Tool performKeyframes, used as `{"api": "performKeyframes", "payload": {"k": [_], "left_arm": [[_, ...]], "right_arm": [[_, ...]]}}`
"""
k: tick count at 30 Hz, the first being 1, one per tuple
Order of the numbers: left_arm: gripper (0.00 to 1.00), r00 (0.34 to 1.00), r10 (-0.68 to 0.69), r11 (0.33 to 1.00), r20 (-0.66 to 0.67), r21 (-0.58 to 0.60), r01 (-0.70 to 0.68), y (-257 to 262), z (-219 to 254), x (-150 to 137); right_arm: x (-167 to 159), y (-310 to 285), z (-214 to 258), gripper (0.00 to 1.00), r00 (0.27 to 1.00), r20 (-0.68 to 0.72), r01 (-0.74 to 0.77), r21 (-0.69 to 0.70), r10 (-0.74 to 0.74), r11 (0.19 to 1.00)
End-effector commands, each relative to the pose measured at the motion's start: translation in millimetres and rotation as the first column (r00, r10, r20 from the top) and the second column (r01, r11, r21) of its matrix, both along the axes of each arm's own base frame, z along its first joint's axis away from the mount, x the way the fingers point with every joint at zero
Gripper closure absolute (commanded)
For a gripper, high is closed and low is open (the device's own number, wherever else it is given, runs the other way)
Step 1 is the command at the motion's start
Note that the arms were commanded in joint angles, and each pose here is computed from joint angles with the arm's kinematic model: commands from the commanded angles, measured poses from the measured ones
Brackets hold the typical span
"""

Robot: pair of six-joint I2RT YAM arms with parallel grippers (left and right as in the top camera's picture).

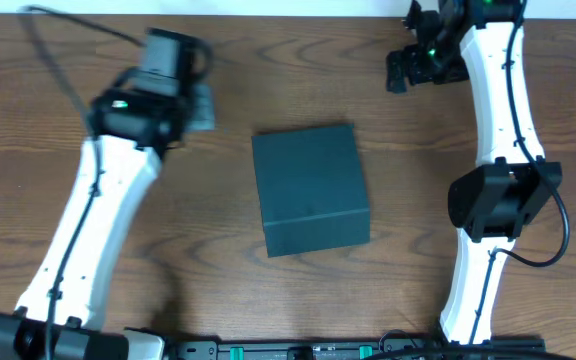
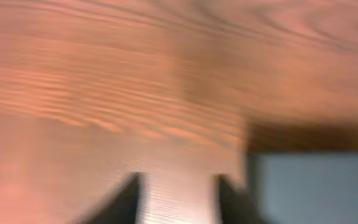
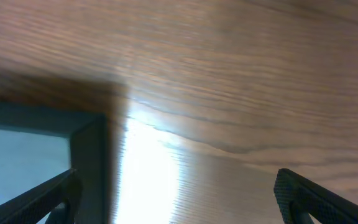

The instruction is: Pack container

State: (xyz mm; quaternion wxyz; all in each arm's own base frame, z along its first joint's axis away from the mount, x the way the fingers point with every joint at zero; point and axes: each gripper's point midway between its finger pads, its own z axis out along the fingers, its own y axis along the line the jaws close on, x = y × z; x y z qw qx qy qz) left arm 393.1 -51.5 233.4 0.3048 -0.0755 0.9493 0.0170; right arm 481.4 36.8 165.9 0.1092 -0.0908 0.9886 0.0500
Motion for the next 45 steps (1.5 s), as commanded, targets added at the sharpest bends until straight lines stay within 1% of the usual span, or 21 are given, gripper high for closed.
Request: {"api": "performKeyframes", "payload": {"k": [1,2,7,12,35,38,42,45], "left_arm": [[0.13,0.992,0.126,0.989,0.005,0.083,-0.126,47,0,3],[0.01,0.989,0.145,0.986,0.004,0.083,-0.145,55,0,3],[0.01,0.973,0.23,0.97,0.006,0.083,-0.23,89,0,2],[0.01,0.962,0.275,0.958,0.006,0.083,-0.274,107,0,-1],[0.01,0.96,0.278,0.957,0.006,0.082,-0.278,109,0,-1],[0.01,0.96,0.278,0.957,0.005,0.082,-0.278,109,0,-1],[0.01,0.96,0.278,0.957,0.005,0.082,-0.278,109,0,-1],[0.01,0.96,0.278,0.957,0.006,0.082,-0.278,109,0,-1]], "right_arm": [[2,-19,17,0.01,0.998,0.044,0.045,-0.02,-0.044,0.999],[2,-20,17,0.01,0.998,0.047,0.046,-0.02,-0.045,0.999],[7,-19,18,0.01,0.997,0.067,0.044,-0.02,-0.043,0.999],[8,-18,19,0.01,0.997,0.07,0.043,-0.02,-0.041,0.999],[8,-19,19,0.01,0.997,0.07,0.043,-0.02,-0.042,0.999],[5,-13,35,0.01,0.994,0.104,0.032,-0.018,-0.03,0.999],[-10,11,86,0.01,0.977,0.214,-0.016,-0.013,0.019,1.0],[-29,33,133,0.01,0.947,0.315,-0.068,-0.007,0.067,0.998]]}}
